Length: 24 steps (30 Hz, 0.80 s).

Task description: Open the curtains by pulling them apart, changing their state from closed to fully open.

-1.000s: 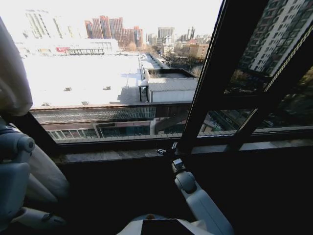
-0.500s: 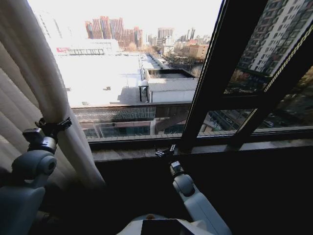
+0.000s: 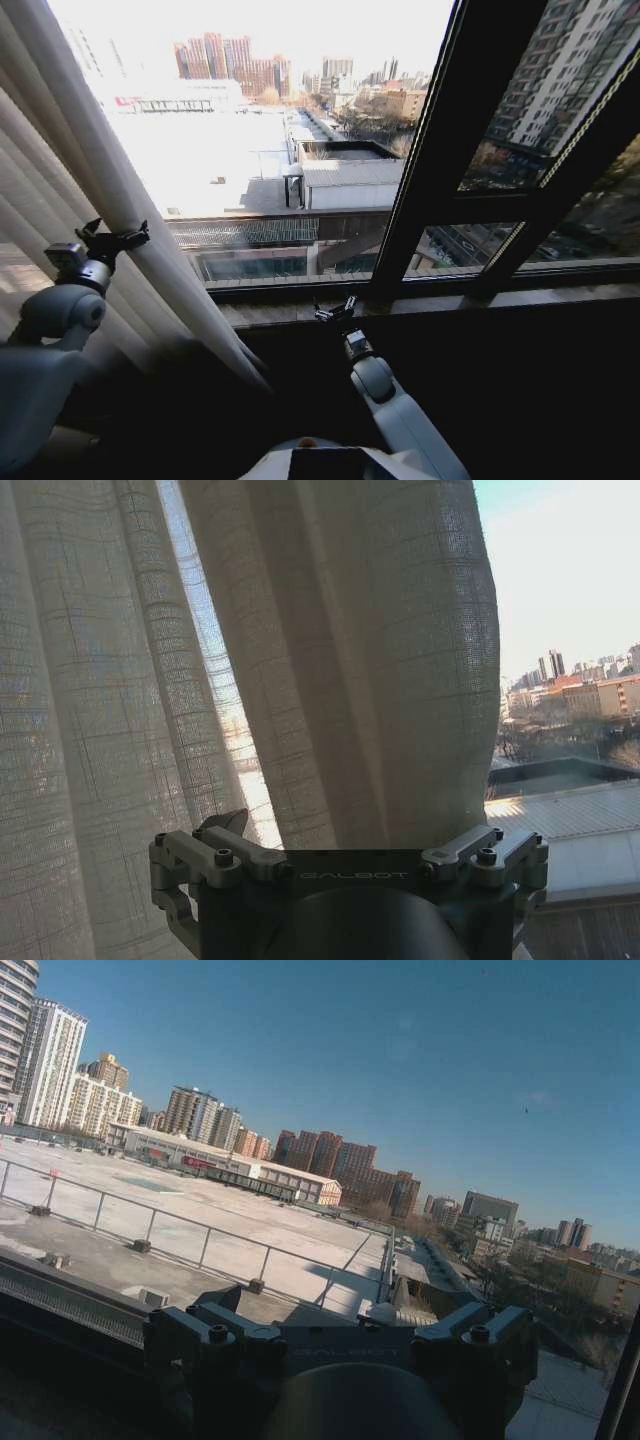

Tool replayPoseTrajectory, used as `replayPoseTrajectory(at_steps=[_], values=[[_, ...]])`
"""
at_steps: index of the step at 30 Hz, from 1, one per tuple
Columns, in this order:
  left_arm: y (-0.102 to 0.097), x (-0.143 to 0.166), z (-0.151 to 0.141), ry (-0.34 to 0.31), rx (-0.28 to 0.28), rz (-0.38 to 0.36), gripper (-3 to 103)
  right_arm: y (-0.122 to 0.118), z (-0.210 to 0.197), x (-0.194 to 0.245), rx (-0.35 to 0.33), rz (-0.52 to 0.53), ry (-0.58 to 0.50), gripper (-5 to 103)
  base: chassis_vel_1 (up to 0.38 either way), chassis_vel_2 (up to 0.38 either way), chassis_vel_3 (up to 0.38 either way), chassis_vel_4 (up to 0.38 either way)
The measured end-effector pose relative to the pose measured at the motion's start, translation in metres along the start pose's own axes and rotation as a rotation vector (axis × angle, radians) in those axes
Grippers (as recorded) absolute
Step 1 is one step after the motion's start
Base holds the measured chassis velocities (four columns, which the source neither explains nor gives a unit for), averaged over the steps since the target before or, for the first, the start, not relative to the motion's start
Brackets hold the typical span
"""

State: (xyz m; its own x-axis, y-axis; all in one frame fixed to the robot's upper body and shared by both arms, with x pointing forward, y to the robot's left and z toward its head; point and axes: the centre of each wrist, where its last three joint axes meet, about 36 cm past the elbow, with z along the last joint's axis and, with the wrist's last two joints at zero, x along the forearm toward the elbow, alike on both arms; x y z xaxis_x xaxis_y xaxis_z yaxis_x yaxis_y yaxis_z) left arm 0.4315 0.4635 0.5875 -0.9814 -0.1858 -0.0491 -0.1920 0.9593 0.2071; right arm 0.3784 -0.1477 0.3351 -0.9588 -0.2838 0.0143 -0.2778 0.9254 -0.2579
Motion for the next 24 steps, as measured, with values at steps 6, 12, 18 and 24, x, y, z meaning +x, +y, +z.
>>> replayPoseTrajectory(at_steps=[6,12,18,24], values=[[0.004,-0.001,0.002,-0.008,0.031,-0.028,86,-0.003,-0.002,-0.004,0.011,0.01,-0.007,100,0.0,0.0,0.0,0.0],[-0.003,-0.001,-0.003,0.011,0.044,-0.168,70,-0.001,-0.012,-0.008,-0.011,0.025,0.006,100,0.0,0.0,0.0,0.0],[-0.007,0.002,-0.011,0.017,0.047,-0.219,48,0.0,-0.016,-0.009,-0.013,0.018,0.005,100,0.0,0.0,0.0,0.0],[-0.011,0.008,-0.002,0.015,0.067,-0.248,27,0.002,-0.028,-0.013,-0.048,0.004,-0.004,100,0.0,0.0,0.0,0.0]])
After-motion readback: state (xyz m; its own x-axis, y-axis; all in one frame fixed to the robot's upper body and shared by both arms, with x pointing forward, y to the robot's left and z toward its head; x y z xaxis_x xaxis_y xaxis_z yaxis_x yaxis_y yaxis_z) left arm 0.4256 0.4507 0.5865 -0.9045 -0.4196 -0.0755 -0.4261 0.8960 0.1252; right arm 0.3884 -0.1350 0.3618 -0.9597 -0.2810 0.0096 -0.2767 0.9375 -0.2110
